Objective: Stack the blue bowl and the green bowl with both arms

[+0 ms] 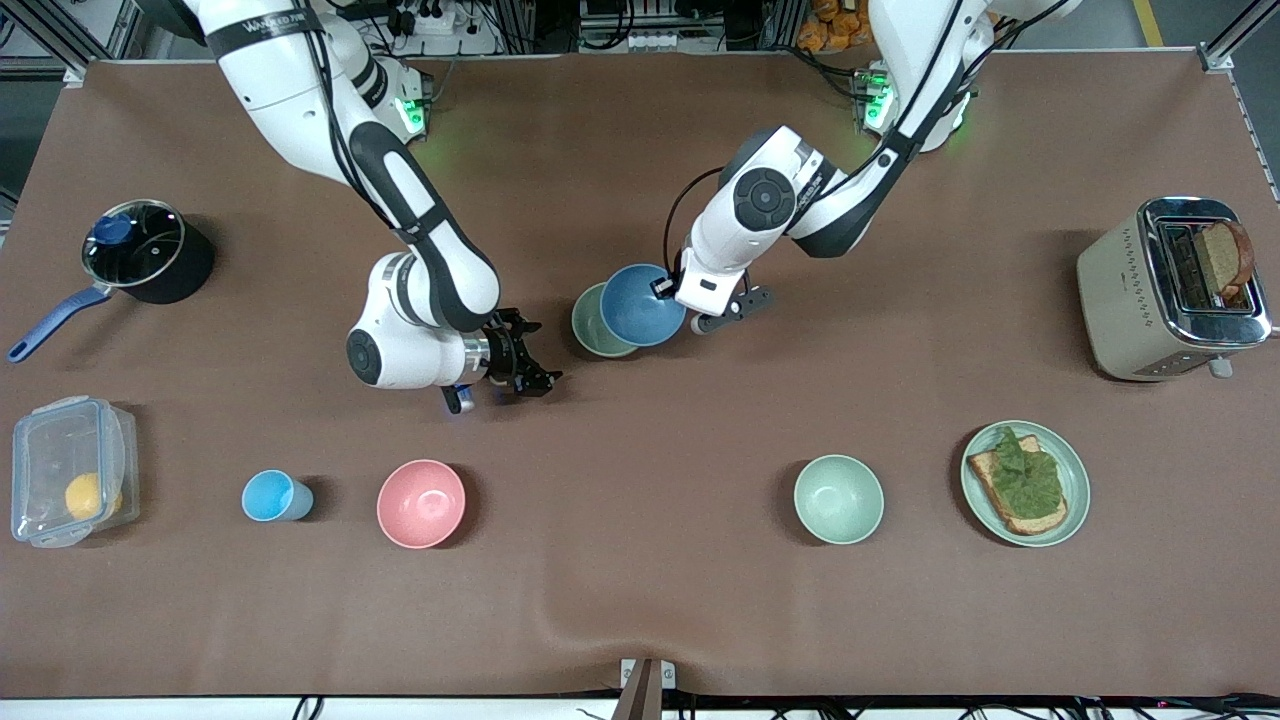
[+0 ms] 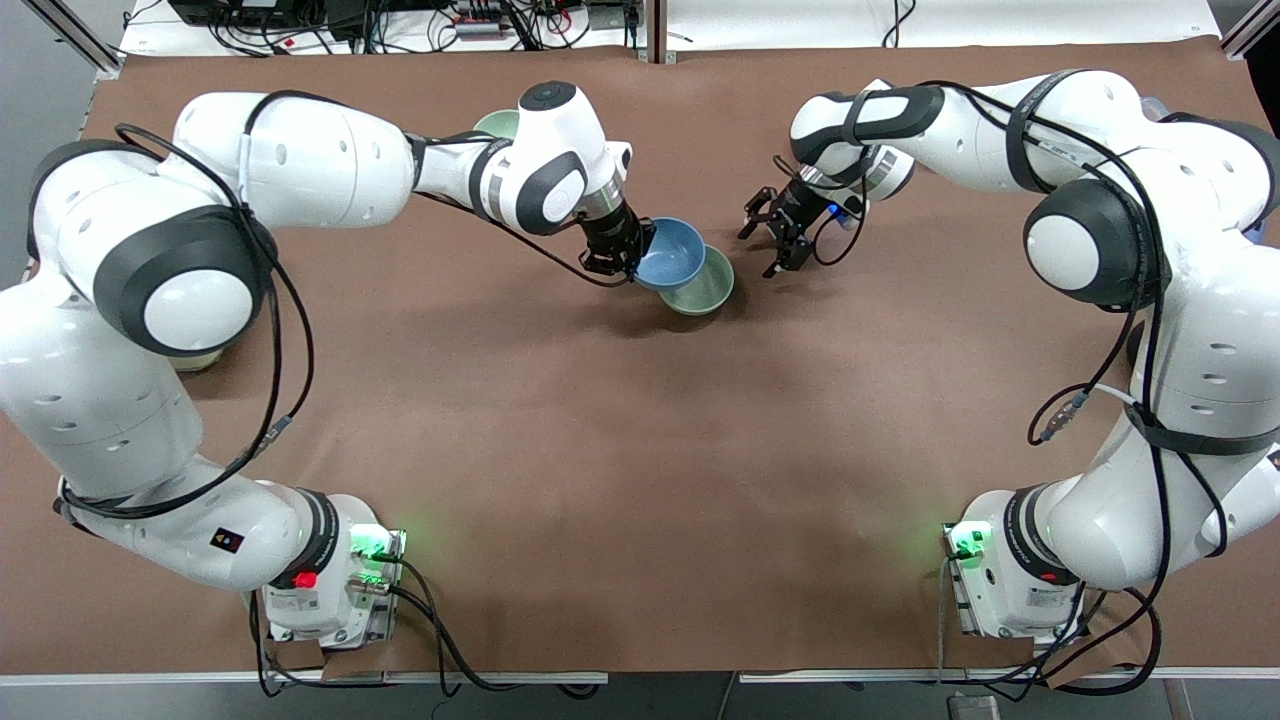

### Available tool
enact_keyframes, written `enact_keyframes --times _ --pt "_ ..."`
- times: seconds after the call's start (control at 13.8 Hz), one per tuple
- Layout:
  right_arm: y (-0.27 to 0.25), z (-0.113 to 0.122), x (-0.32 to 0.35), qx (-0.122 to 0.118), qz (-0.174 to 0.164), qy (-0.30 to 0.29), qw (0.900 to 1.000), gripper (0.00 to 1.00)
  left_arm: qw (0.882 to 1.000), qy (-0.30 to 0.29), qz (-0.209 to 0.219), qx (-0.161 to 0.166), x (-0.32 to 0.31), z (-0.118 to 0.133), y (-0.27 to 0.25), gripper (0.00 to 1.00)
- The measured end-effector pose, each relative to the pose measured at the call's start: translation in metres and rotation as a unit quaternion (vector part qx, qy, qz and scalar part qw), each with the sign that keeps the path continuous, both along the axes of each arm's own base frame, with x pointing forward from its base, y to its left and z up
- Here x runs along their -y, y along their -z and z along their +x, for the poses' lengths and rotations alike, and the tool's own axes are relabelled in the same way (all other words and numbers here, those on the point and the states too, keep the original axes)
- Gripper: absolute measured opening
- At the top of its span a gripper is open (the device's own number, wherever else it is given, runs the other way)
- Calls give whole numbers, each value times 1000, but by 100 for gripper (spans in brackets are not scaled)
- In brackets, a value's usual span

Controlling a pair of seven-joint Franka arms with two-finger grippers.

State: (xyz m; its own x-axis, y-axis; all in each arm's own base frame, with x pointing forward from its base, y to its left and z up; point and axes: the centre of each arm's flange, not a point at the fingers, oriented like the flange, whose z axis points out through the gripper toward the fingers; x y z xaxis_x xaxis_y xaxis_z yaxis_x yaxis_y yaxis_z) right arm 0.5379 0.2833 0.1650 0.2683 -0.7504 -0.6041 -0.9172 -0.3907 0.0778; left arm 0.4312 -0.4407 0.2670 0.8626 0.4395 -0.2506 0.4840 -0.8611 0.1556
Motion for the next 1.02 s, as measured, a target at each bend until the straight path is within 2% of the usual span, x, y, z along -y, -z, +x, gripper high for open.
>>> enact_keyframes --times 0.36,1.02 --pt "7 -4 -4 12 -5 11 1000 100 1000 2 -7 -8 20 -2 15 5" --pt "10 -6 -6 11 2 24 1000 100 1000 5 -13 -14 36 -2 25 5"
